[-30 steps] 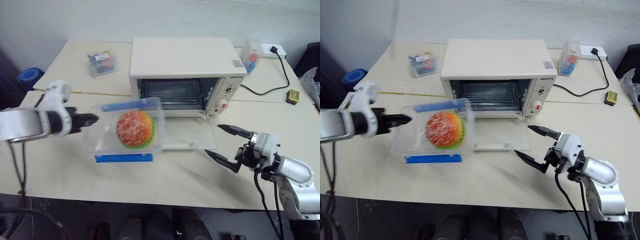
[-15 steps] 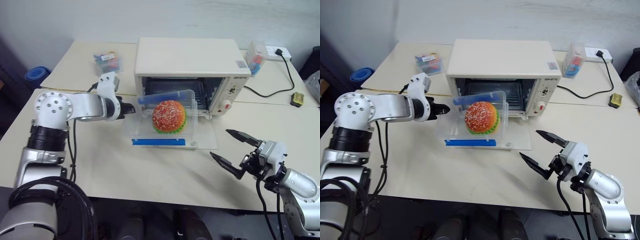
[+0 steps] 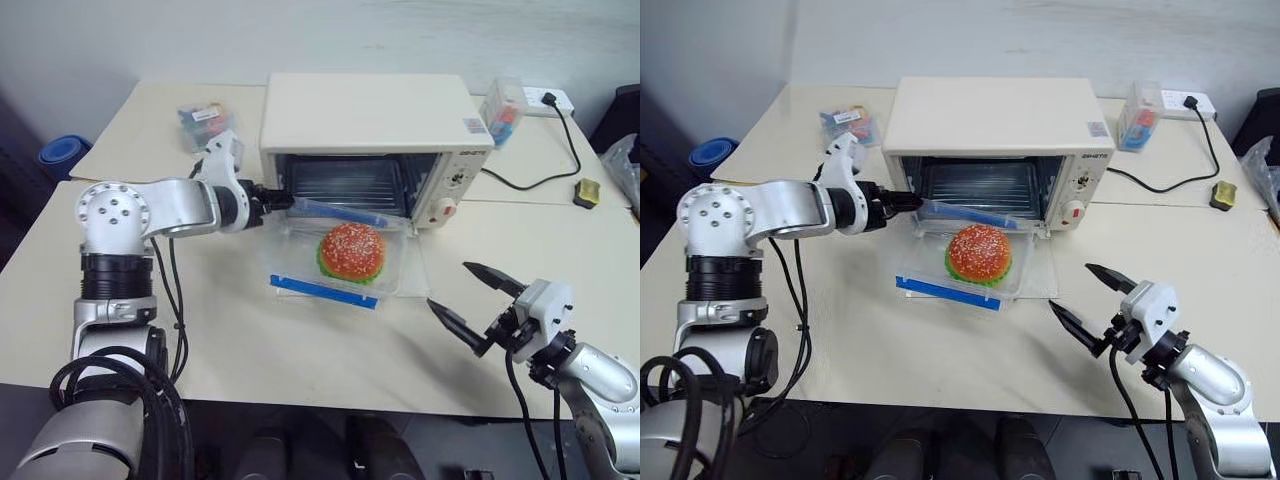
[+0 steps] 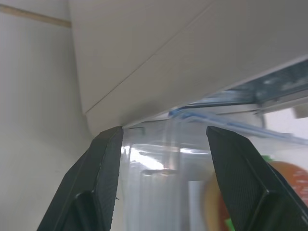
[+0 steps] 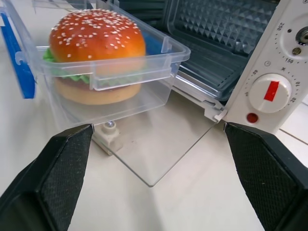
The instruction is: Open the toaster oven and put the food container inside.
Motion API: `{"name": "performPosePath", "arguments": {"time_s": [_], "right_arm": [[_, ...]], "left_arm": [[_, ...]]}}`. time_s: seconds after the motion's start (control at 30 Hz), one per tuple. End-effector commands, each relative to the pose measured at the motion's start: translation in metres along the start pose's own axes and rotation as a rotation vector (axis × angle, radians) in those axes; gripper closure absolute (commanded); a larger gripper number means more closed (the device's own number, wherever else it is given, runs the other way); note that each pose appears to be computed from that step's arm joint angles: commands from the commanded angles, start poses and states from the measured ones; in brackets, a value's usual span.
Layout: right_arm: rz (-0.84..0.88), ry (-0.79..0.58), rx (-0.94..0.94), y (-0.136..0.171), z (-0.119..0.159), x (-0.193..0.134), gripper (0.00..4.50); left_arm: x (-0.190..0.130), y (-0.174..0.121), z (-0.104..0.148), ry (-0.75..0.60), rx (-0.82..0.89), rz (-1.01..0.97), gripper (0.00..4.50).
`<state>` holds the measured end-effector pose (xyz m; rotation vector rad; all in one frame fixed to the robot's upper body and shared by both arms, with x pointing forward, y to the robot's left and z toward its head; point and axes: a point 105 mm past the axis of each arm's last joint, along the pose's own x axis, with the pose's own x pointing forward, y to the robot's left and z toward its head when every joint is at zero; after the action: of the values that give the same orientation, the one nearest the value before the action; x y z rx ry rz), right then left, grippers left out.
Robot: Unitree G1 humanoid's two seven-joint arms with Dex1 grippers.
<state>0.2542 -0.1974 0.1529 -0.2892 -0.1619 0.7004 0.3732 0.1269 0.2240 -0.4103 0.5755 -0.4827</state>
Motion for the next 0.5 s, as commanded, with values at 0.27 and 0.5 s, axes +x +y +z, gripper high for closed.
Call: {"name": "performPosePath", "arguments": {"time_s": [0.27, 0.5], "right_arm": [[0.369, 0.091, 0.022, 0.036, 0.02, 0.001, 1.2], [0.501, 0.109, 0.03, 0.065, 0.015, 0.015, 3.67]], "left_arm": [[-0.078, 0.017, 0.008, -0.106, 0.245, -0.234, 2.47], [-0.082, 0.016, -0.08, 0.075, 0.74, -0.51, 4.5]]}}
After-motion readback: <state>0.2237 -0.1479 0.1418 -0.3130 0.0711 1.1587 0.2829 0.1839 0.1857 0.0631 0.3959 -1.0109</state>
